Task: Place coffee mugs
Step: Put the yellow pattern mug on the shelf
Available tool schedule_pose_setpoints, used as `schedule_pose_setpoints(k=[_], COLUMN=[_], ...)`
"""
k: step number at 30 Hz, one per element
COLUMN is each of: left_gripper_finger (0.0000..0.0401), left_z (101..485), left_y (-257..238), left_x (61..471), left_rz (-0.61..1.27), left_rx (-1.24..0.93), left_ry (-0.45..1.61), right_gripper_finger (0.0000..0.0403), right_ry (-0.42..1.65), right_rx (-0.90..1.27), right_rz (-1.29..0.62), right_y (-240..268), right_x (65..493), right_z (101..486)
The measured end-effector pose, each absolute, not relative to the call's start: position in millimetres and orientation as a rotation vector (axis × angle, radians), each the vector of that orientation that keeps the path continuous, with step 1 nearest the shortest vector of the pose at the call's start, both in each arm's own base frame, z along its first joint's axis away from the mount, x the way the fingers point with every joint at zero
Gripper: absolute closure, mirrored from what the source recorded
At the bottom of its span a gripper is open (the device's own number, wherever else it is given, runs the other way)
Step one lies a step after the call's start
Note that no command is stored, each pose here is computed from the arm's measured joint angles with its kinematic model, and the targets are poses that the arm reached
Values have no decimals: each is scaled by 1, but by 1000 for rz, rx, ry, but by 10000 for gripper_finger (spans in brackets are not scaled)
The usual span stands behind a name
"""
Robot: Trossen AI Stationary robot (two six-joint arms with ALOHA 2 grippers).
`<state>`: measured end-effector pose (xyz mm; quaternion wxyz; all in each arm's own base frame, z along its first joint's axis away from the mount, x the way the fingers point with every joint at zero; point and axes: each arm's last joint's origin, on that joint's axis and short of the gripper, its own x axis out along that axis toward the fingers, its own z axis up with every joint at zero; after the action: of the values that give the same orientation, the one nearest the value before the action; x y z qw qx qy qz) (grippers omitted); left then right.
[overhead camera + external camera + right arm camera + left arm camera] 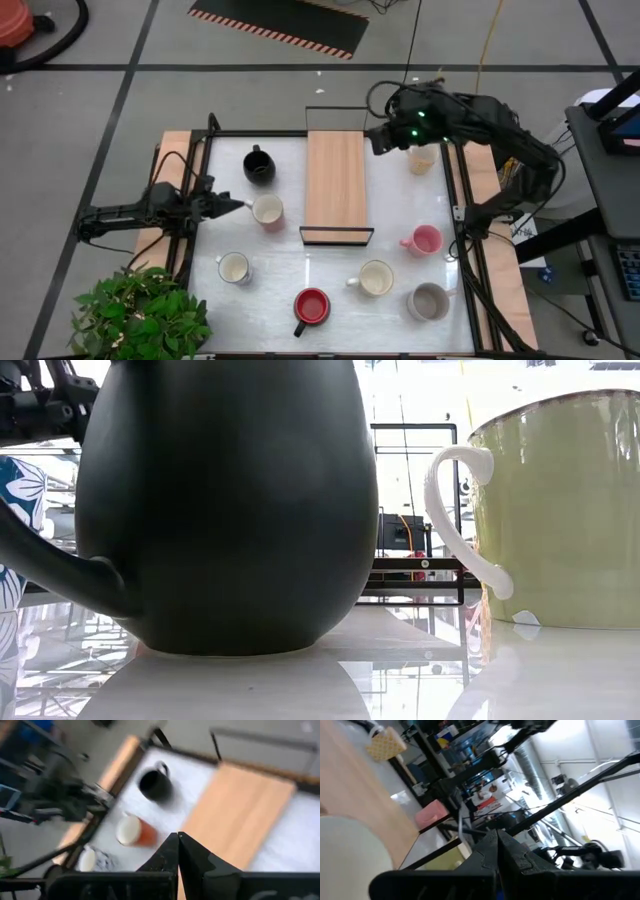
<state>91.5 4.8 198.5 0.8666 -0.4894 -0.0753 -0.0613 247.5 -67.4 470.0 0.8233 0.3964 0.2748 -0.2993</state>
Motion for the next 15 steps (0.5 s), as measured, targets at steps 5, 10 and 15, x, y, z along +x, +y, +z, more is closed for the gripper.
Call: schedule_pose_setpoints(k=[5, 10, 15], left_gripper_finger=[400, 400, 400], left_z=[204, 211, 216], left_y=[5, 5, 5], left_x=[90, 88, 86], left_rz=[-142, -172, -192], left_rx=[-1015, -958, -901], left_ry=[-215, -292, -350], right_gripper_finger=[403, 403, 403], right_ry=[753, 899, 962], right_rx=[901, 951, 960], right_rz=[-662, -802, -908], right_y=[-90, -117, -143], right_x=[250, 240, 230], right_z=[451, 434, 424])
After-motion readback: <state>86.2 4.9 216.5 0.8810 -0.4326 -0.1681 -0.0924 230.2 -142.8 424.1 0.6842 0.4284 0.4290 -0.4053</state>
